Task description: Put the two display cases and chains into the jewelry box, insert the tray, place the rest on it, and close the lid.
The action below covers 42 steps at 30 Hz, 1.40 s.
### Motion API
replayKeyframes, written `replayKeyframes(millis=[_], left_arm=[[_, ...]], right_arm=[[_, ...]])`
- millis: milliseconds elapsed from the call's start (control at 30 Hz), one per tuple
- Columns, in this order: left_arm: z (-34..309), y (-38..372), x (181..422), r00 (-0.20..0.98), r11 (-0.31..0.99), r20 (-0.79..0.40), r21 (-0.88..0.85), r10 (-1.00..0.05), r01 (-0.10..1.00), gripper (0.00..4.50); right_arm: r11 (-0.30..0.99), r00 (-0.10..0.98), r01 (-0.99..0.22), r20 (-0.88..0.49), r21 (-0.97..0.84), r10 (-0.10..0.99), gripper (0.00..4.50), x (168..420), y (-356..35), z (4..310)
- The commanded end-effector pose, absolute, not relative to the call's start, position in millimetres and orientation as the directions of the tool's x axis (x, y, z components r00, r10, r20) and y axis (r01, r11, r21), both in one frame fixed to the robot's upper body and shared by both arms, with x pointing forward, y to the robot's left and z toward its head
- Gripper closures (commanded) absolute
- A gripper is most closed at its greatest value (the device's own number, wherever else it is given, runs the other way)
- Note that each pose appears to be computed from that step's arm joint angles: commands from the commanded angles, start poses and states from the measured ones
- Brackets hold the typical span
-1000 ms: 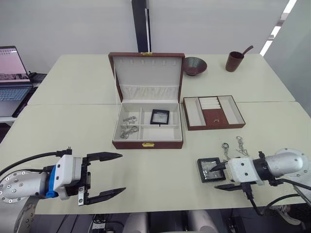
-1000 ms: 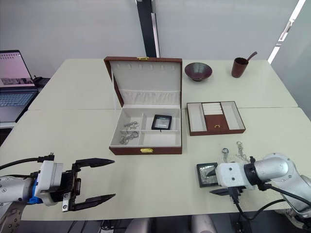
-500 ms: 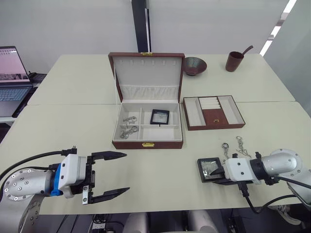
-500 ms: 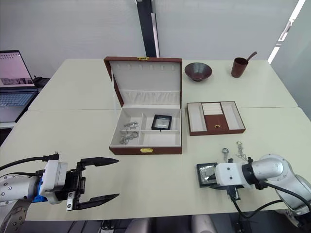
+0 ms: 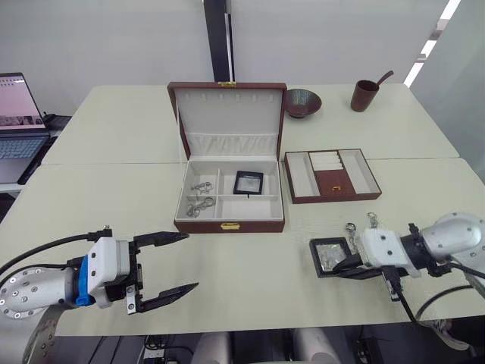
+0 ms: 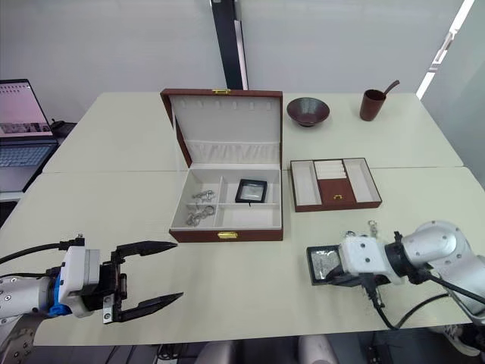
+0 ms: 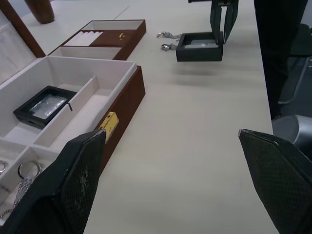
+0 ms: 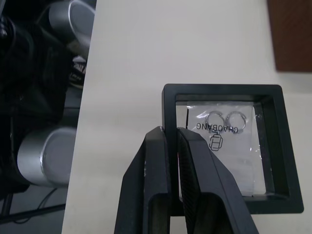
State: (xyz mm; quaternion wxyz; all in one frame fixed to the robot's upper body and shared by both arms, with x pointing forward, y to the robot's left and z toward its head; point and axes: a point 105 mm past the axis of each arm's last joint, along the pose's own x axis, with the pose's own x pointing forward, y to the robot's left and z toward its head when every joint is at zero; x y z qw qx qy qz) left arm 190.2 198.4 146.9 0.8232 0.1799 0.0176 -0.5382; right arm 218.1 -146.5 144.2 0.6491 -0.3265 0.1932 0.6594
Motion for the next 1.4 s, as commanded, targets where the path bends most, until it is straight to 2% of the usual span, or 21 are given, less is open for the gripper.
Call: replayKeyframes(millis=[33,200,400,700,1000,1400], left_arm=[[154.8,212.4,191.1,0.496,0.417,-0.214,0.327,-0.842,0.848,0.00],[148.9,223.2,188.9,0.542,0.470,-0.195,0.317,-0.818,0.824,0.00],[144.7,234.6,186.9,0.557,0.492,-0.181,0.304,-0.811,0.816,0.00],[171.4,244.1,195.7,0.518,0.470,-0.153,0.266,-0.841,0.842,0.00],[209.7,231.2,218.1,0.477,0.445,-0.191,0.191,-0.858,0.875,0.00],[210.7,211.0,226.1,0.467,0.424,-0.278,0.203,-0.840,0.883,0.00]], right_arm=[[-0.093,0.038,-0.980,-0.620,-0.178,0.783,4.49,222.8,-123.3,178.1],[-0.058,0.045,-0.985,-0.564,-0.164,0.824,4.49,244.3,-89.5,197.1],[-0.054,0.058,-0.981,-0.550,-0.184,0.833,4.49,276.3,-48.8,195.6],[-0.028,0.113,-0.971,-0.558,-0.237,0.822,4.49,309.2,-25.4,193.3],[-0.044,0.105,-0.970,-0.580,-0.238,0.808,4.49,316.5,-19.9,185.7],[-0.069,0.085,-0.973,-0.621,-0.219,0.779,4.49,318.2,-18.2,171.2]])
